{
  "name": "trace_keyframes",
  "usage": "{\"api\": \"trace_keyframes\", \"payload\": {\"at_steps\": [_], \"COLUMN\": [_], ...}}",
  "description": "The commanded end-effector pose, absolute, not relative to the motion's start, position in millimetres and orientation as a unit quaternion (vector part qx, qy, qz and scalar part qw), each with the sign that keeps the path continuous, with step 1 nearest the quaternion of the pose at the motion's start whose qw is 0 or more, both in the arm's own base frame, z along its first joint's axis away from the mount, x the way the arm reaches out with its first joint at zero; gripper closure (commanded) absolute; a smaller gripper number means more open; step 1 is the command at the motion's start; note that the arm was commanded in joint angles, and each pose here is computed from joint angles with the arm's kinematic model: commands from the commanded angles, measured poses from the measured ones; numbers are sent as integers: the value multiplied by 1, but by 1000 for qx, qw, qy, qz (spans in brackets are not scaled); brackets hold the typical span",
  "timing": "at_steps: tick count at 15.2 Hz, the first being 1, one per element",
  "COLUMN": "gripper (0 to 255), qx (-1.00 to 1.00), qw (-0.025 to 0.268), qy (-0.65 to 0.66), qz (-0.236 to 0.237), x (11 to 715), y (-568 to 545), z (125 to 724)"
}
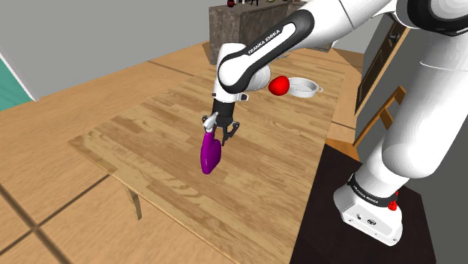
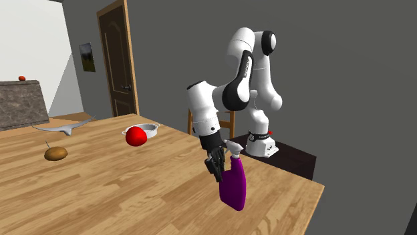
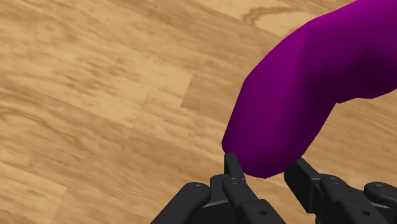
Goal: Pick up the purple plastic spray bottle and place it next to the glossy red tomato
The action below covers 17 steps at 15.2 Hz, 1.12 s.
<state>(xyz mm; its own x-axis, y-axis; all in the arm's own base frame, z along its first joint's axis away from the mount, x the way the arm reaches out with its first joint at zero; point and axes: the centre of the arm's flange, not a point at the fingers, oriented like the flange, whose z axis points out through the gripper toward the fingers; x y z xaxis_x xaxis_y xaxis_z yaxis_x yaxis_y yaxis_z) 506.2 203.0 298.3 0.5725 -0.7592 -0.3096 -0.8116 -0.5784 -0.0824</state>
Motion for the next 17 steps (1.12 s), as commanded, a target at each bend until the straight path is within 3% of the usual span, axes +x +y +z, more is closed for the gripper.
{"api": "trace_keyframes", "payload": {"at_steps": [1, 17], "gripper": [255, 255], "qx": [-880, -880], "qw": [108, 108], "qy": [446, 446], "qz": [122, 122], "x": [506, 506], "y": [203, 204], "z": [298, 366]}}
